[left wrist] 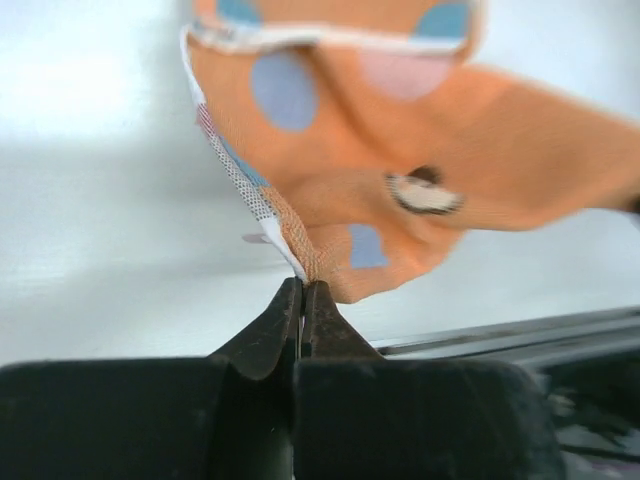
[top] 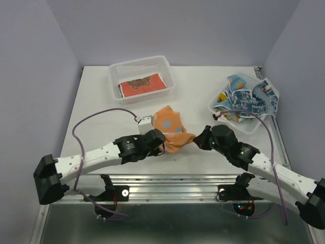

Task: Fold and stack the towels
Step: Flatten out the crumpled towel

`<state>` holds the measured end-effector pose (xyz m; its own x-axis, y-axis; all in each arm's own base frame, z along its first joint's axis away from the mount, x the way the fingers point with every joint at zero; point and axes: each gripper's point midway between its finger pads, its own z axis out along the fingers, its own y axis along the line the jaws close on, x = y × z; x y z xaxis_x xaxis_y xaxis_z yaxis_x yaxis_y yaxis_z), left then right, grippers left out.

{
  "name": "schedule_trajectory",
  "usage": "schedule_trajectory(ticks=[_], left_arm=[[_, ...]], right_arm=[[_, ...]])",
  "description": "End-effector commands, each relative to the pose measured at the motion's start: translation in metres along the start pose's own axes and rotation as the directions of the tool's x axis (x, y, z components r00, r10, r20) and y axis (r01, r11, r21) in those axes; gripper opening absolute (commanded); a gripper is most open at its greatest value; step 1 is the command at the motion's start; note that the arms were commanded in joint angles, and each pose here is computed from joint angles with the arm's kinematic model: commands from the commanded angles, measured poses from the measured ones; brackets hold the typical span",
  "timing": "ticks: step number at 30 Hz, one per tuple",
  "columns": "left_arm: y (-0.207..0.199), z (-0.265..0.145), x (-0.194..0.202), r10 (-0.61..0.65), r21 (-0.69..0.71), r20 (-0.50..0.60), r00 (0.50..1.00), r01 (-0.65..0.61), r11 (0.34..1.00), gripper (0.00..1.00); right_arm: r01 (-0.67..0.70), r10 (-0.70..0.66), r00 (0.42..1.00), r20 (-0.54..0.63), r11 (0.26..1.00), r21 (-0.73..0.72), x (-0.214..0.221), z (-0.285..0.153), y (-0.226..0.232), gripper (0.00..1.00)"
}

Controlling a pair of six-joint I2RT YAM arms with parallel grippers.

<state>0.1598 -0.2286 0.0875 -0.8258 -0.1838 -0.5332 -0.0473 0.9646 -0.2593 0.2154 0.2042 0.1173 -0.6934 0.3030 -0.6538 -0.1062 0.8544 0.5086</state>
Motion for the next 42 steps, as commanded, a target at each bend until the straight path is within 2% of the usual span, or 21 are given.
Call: schedule_trajectory(ticks=[1, 5, 8, 10, 13, 16, 17, 21, 25, 26, 29, 35, 40, 42], left_arm=[[-0.043, -0.084, -0.097, -0.124, 0.258, 0.291, 0.949, 0.047, 0.965, 0.00], [-0.065, -0.155, -0.143, -0.226, 0.470, 0.386, 0.894, 0.020, 0.883, 0.00], [-0.077, -0.199, -0.158, -0.265, 0.589, 0.395, 0.880, -0.022, 0.808, 0.00], [-0.086, -0.227, -0.163, -0.264, 0.660, 0.394, 0.880, -0.071, 0.748, 0.00], [-0.095, -0.253, -0.168, -0.260, 0.713, 0.402, 0.878, -0.122, 0.691, 0.00], [-0.106, -0.290, -0.171, -0.256, 0.784, 0.397, 0.881, -0.180, 0.593, 0.00], [-0.109, -0.310, -0.171, -0.250, 0.816, 0.396, 0.884, -0.214, 0.537, 0.00], [-0.110, -0.353, -0.175, -0.270, 0.868, 0.396, 0.878, -0.262, 0.421, 0.00], [-0.110, -0.381, -0.174, -0.284, 0.895, 0.399, 0.872, -0.302, 0.329, 0.00], [-0.112, -0.387, -0.164, -0.253, 0.905, 0.393, 0.884, -0.323, 0.277, 0.00], [-0.118, -0.400, -0.155, -0.228, 0.920, 0.382, 0.896, -0.344, 0.188, 0.00], [-0.122, -0.404, -0.151, -0.219, 0.934, 0.352, 0.910, -0.323, 0.154, 0.00], [-0.126, -0.397, -0.152, -0.224, 0.935, 0.343, 0.912, -0.310, 0.171, 0.00], [-0.126, -0.389, -0.156, -0.233, 0.928, 0.355, 0.906, -0.311, 0.204, 0.00]], right_arm=[[0.036, 0.009, 0.981, 0.193, 0.973, -0.228, -0.071, -0.049, 0.064, 0.01], [0.046, 0.065, 0.951, 0.304, 0.937, -0.345, -0.111, -0.093, 0.093, 0.01], [0.069, 0.101, 0.926, 0.364, 0.902, -0.426, -0.141, -0.130, 0.118, 0.01], [0.102, 0.098, 0.928, 0.359, 0.861, -0.498, -0.146, -0.150, 0.136, 0.01], [0.144, 0.112, 0.924, 0.365, 0.783, -0.605, -0.160, -0.187, 0.165, 0.01], [0.186, 0.125, 0.914, 0.387, 0.717, -0.672, -0.176, -0.224, 0.185, 0.01], [0.196, 0.124, 0.913, 0.388, 0.701, -0.686, -0.178, -0.232, 0.190, 0.01], [0.259, 0.126, 0.909, 0.397, 0.575, -0.776, -0.187, -0.287, 0.213, 0.01], [0.285, 0.129, 0.908, 0.398, 0.508, -0.813, -0.188, -0.320, 0.220, 0.01], [0.294, 0.135, 0.904, 0.406, 0.493, -0.819, -0.190, -0.329, 0.221, 0.01], [0.305, 0.147, 0.897, 0.417, 0.476, -0.825, -0.193, -0.347, 0.220, 0.01], [0.302, 0.147, 0.902, 0.406, 0.456, -0.837, -0.191, -0.364, 0.218, 0.01], [0.269, 0.181, 0.886, 0.427, 0.548, -0.792, -0.198, -0.346, 0.204, 0.01], [0.264, 0.180, 0.879, 0.442, 0.588, -0.764, -0.200, -0.335, 0.198, 0.01]])
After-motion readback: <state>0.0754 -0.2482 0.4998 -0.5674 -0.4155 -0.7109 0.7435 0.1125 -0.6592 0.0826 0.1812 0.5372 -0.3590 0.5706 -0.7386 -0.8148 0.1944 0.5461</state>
